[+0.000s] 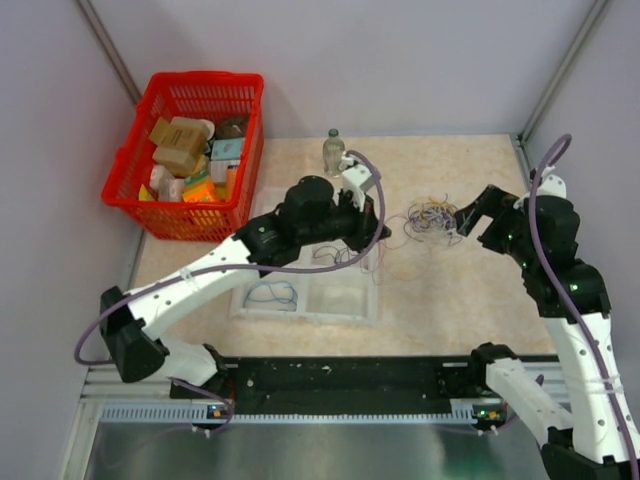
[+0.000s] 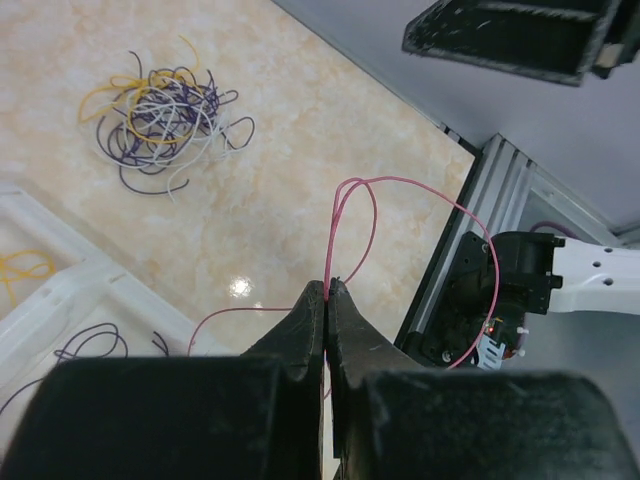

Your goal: Untangle the cables

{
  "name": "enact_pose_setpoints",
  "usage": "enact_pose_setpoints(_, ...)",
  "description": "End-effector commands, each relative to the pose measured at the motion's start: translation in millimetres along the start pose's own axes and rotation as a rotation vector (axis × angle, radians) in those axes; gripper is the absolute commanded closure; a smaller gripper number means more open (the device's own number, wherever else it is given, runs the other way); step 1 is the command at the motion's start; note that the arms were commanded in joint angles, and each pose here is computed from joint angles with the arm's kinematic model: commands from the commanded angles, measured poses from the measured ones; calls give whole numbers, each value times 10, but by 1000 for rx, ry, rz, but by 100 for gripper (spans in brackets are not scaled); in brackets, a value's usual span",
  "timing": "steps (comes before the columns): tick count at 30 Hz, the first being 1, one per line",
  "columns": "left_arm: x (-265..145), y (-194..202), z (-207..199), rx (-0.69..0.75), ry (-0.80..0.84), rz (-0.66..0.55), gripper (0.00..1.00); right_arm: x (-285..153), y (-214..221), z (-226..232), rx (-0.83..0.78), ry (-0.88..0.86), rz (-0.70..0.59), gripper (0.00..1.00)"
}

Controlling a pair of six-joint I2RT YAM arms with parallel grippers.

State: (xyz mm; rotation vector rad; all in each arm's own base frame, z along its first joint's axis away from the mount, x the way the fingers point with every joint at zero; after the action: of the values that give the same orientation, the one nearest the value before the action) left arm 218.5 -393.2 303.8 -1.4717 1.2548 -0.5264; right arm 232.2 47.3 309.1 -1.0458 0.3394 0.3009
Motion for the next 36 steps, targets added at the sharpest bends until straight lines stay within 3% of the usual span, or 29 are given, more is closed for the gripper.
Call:
enact_pose_setpoints(1,-436,-230,64,-27,-30,-72,100,91,91,164,-16,-86,63,7)
enact_pose_setpoints(6,-794,-179,635,-122,-204,-24,100,298,237,278,-2,-134,162,8)
enact_pose_setpoints(10,-941,-51,1097,-97,-377,57,100,609,249,273,-22,-151,121,6)
enact_pose_setpoints(14,-1119,12,1576,-275,-455,118,100,917,449,226,17,-133,183,5)
enact_pose_setpoints(17,-1017,19,1751,-292,-383,74,100,1012,557,373,51,-183,290,5)
enact_pose_setpoints(20,-884,173,1908,-358,-374,153,100,1001,536,417,43,-150,377,6)
enact_pose_setpoints(22,-823,279,1988,-432,-361,217,100,896,351,450,22,-123,361,6)
enact_pose_setpoints(30,-1057,734,2333,-511,-608,417,100,720,146,517,-22,-103,383,6)
enact_pose_setpoints(36,-1284,893,2625,-500,-811,479,100,806,128,373,-67,-45,365,5)
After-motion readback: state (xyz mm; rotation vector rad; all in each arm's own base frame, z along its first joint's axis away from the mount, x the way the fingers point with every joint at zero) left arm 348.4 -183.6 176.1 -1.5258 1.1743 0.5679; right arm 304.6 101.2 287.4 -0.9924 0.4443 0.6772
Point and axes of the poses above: each gripper's point midway between its finger pads, its own x axis out along the fingers, its own z axis along the line the jaws close on, y = z × x, the point moved 1 cm from there along -x, back along the fingers, and after that the axes turned 3 degrees about x, right-handed, at the moved point
